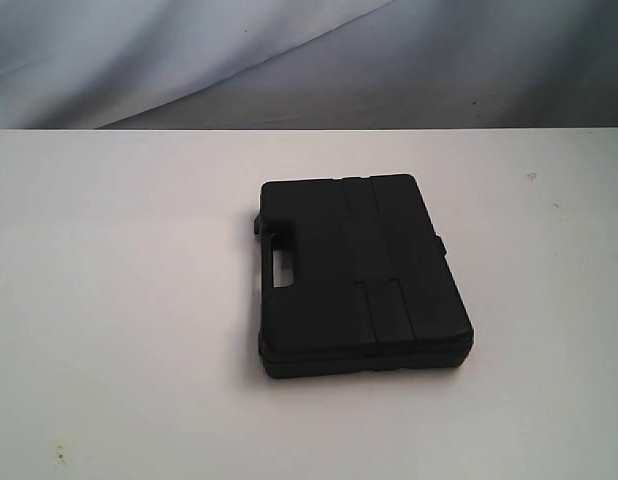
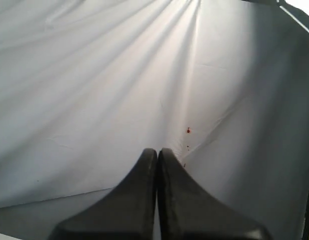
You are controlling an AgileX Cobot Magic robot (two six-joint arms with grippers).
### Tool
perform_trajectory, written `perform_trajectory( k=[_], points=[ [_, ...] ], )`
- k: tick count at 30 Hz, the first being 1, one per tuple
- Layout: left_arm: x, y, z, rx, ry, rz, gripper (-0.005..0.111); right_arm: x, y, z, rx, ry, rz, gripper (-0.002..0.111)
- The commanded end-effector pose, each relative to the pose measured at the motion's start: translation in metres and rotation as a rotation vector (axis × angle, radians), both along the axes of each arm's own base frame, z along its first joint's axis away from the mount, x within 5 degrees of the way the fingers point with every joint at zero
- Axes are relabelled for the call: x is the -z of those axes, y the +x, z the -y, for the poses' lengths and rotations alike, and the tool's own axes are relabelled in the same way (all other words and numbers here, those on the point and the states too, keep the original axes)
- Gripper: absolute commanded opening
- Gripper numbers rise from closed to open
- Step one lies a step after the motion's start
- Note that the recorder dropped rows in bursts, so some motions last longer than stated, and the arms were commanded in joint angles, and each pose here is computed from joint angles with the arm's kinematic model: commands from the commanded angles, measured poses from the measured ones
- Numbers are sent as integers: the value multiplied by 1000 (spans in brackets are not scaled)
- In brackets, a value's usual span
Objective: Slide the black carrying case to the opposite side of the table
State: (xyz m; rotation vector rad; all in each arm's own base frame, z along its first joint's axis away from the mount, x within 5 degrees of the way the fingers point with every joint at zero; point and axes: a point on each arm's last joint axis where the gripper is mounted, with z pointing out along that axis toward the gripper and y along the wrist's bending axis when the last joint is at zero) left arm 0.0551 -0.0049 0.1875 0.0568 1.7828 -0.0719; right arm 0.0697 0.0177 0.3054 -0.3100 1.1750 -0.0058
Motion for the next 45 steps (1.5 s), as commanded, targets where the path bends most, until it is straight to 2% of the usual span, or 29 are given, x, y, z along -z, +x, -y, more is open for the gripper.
perform_trajectory(
  k=[1,5,12,16,21,26,33,39,45],
  points=[
    [0,0,0,-3,3,12,0,11,-3,4,17,58,-30,0],
    [0,0,0,-3,3,12,0,26,-2,6,17,117,-84,0],
    [0,0,0,-3,3,12,0,63,3,5,45,34,-183,0],
    [0,0,0,-3,3,12,0,92,5,8,101,-3,-332,0],
    [0,0,0,-3,3,12,0,106,4,12,172,-12,-480,0],
    [0,0,0,-3,3,12,0,105,2,17,239,-26,-460,0],
    [0,0,0,-3,3,12,0,97,-9,17,228,29,-345,0],
    [0,0,0,-3,3,12,0,104,-9,12,155,26,-422,0],
    [0,0,0,-3,3,12,0,104,-9,14,197,-52,-414,0]
  ],
)
